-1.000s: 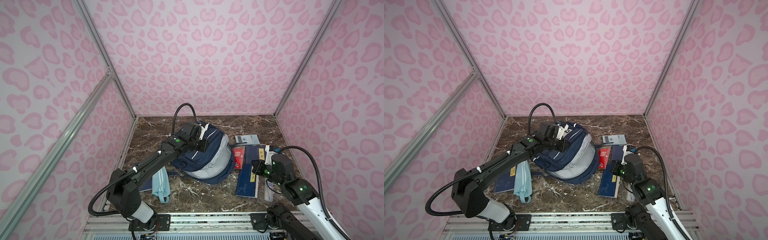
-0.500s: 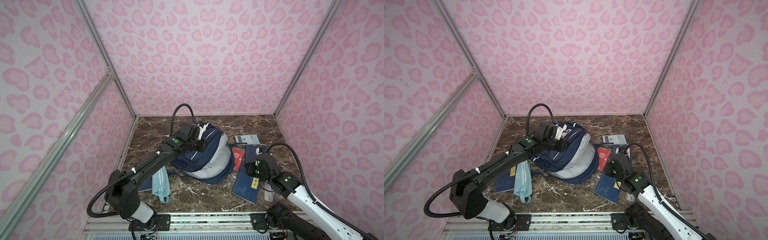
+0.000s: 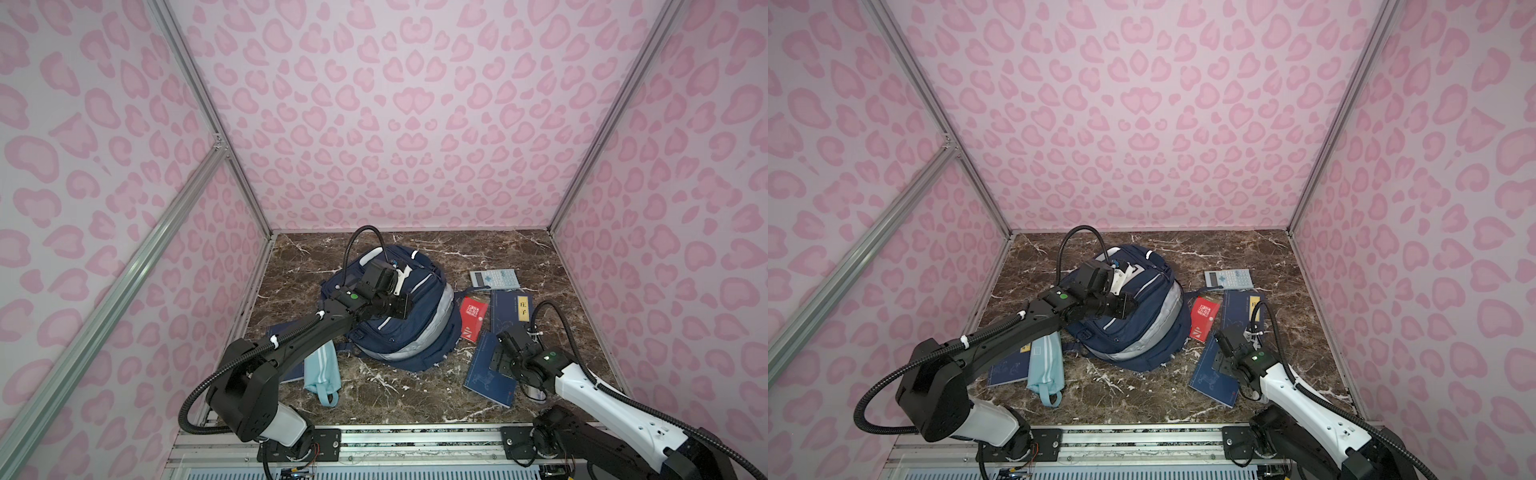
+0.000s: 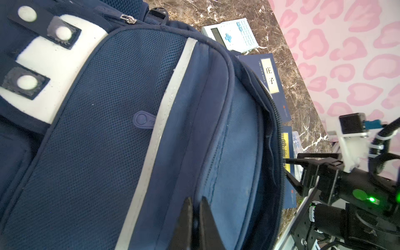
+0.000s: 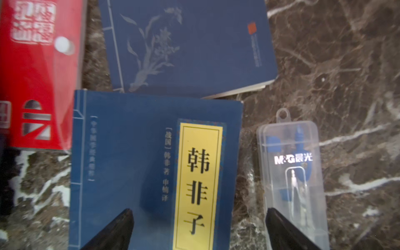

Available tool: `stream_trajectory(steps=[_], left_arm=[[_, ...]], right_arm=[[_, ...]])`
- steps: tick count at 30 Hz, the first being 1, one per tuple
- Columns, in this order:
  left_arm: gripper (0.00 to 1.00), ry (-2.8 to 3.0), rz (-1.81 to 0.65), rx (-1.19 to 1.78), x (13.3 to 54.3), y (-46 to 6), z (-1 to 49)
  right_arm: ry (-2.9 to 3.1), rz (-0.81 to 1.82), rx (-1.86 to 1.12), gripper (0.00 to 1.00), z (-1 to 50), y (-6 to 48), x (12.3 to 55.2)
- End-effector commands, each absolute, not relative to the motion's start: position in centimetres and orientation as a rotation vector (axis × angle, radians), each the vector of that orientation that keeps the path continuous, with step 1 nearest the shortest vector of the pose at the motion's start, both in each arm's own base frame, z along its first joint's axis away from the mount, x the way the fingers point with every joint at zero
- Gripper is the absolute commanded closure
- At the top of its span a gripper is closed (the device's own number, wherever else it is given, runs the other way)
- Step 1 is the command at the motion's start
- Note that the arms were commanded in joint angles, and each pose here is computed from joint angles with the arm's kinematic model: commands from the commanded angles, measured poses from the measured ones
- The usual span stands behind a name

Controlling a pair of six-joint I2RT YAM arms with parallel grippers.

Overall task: Pack books, pencil case, and school supplies into a backpack
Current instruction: Pick up the book from the bottom-right of the table.

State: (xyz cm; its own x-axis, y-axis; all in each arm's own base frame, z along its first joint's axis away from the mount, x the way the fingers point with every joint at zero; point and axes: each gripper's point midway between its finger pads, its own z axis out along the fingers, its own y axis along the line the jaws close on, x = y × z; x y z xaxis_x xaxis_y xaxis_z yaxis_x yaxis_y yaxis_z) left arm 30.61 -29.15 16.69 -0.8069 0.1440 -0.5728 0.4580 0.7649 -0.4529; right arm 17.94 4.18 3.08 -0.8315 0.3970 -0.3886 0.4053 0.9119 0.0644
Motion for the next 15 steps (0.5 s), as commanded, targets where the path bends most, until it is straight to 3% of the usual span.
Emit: stream_trajectory(steps=[1,7,9,14,15], left_arm=[[0.97,2.381,-0.868,0.444,31.1,-29.9,18.1],[0.97,2.374,-0.875,0.445,30.9,-29.9,18.0],[0.97,2.377,-0.871,0.439,30.9,-29.8,17.8],[0.97,2.381,-0.877,0.441,30.8,-29.8,17.6],[0.97,2.38,-0.877,0.442,30.8,-29.8,17.6]], right_arm=[[2.638,0.219,0.577,0.08,2.4,7.2,19.2],[2.663,0.095,0.585,0.28,1.3,5.1,18.0],[2.667,0.07,0.597,0.43,1.3,4.6,18.0],[2.682,0.054,0.557,1.0,1.8,4.7,18.3],[2.678,0.067,0.554,1.0,1.9,4.8,18.4]])
